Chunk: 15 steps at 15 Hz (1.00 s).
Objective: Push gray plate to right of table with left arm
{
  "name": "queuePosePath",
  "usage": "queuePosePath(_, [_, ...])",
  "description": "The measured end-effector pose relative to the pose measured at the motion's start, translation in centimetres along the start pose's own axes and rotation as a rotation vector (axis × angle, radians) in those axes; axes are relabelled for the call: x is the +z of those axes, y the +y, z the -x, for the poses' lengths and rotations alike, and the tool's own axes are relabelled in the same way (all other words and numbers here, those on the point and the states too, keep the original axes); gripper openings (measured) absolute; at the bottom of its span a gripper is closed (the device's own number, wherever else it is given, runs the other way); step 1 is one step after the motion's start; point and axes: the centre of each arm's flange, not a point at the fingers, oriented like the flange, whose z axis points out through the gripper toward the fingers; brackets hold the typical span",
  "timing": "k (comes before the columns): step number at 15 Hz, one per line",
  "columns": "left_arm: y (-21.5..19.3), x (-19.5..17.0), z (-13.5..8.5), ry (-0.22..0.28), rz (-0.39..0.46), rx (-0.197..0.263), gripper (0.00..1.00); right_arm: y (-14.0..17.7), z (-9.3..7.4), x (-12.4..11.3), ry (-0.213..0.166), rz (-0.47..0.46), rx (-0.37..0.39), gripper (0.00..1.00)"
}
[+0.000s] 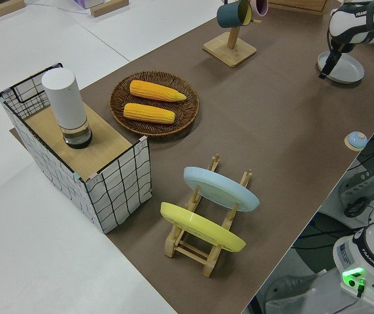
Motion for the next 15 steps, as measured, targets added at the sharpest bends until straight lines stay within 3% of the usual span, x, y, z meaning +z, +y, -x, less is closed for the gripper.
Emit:
queuePosePath(6, [-10.4,-10.0,-6.4,-0.120,-0.042,0.110,1.00,0.0,0.0,0.0,0.000,0.000,0.000,0.99])
queuePosePath(10, [-15.6,-12.3,-8.6,-0.165,-0.061,0.168,1.00,0.0,0.0,0.0,0.000,0.000,0.000,0.99])
queuePosePath(15, [-22.8,-16.2,-11.7,-0.188,-0.047,0.209,1.00,0.0,0.0,0.0,0.000,0.000,0.000,0.99])
